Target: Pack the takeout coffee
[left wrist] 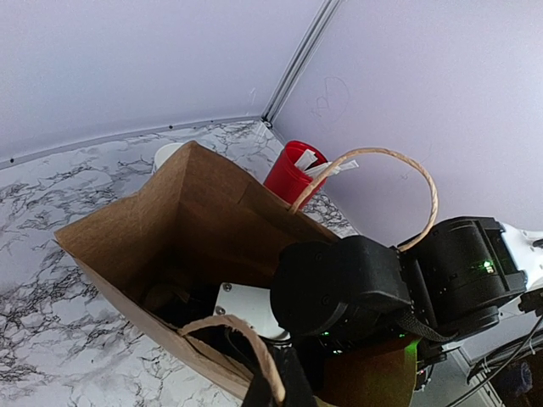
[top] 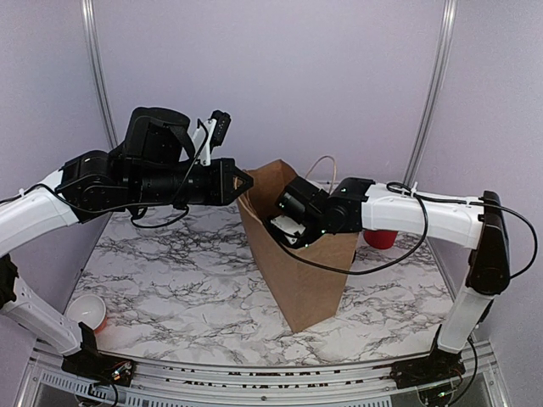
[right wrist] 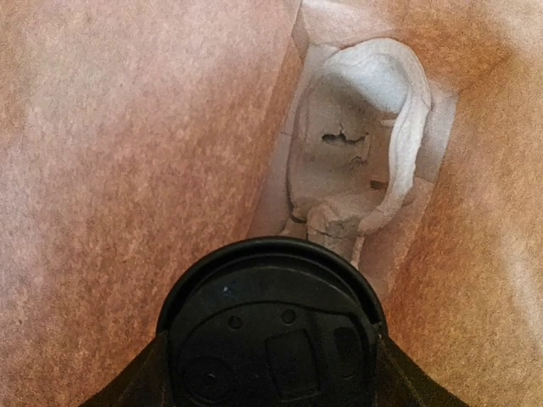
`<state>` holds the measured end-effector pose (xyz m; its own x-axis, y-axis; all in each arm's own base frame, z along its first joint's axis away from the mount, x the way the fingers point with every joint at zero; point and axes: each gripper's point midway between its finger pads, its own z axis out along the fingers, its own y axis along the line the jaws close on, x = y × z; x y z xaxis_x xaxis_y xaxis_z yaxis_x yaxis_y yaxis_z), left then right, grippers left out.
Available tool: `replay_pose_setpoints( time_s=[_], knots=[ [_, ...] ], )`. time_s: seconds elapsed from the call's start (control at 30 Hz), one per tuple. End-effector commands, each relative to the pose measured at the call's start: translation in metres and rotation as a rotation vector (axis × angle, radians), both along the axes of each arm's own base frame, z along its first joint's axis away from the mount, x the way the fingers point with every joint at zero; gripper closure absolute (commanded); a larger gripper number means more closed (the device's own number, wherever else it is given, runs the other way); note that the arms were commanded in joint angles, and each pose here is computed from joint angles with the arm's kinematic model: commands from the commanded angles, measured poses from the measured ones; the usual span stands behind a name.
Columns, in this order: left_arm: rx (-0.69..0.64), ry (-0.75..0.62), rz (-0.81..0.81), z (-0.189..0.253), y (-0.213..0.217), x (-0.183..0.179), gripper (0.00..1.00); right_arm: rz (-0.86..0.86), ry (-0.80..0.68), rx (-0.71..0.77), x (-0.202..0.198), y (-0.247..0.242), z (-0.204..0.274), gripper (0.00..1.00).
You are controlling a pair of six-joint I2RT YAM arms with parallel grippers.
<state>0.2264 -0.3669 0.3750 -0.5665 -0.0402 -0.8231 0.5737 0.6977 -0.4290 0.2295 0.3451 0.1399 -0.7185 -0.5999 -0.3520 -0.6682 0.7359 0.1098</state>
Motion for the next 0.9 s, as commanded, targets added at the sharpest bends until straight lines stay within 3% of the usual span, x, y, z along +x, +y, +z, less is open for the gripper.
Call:
replay_pose_setpoints(
  time_s=[0.0,0.43,0.87],
  knots=[
    [-0.050,-0.028,0.018,0.0201,0.0078,-0.0018,1.00,0.001,0.108,-0.092,-0.0213,-0.0118,-0.0403,0.38],
    [-0.045,-0.030,0.006,0.0203,0.0030,-0.0014,1.00,-0.008,0.114,-0.089,-0.0232,-0.0138,-0.0463,0.28],
    [-0.046,-0.027,-0.006,0.0205,-0.0018,-0.0022,1.00,-0.011,0.100,-0.080,-0.0209,-0.0126,-0.0388,0.13]
  ],
)
